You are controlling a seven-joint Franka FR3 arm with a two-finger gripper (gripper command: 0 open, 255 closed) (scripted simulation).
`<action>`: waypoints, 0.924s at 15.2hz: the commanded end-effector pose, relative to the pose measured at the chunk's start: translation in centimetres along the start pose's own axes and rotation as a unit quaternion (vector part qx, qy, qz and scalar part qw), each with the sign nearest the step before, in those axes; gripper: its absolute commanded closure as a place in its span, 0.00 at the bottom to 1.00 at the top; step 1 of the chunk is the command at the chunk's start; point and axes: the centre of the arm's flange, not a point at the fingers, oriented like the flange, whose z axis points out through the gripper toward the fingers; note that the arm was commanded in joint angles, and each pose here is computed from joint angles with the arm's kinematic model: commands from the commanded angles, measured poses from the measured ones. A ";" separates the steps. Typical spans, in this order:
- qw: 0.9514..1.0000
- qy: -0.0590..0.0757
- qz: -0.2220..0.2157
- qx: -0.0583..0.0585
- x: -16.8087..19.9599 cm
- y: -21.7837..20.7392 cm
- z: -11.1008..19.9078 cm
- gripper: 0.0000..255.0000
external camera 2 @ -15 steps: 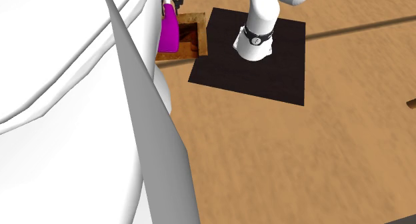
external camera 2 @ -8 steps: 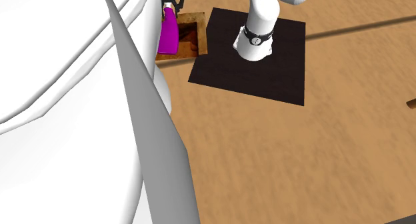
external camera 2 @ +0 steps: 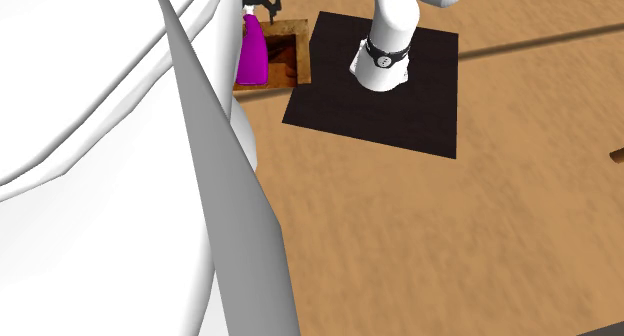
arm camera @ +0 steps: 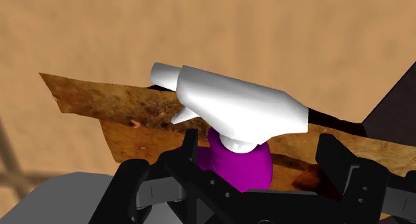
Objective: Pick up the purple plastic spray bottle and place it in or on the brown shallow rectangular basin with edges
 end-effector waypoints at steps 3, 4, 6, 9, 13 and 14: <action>1.000 0.000 0.000 0.000 -0.1 0.1 -1.4 0.00; 1.000 0.000 0.000 0.000 -0.1 0.1 -2.7 0.00; 1.000 0.000 0.000 0.000 -0.1 0.1 -5.1 0.00; 1.000 0.000 0.000 0.000 -0.1 0.1 -5.1 0.00; 1.000 0.000 0.000 0.000 -0.1 0.1 -5.1 0.00; 1.000 0.000 0.000 0.000 -0.1 0.1 -5.1 0.00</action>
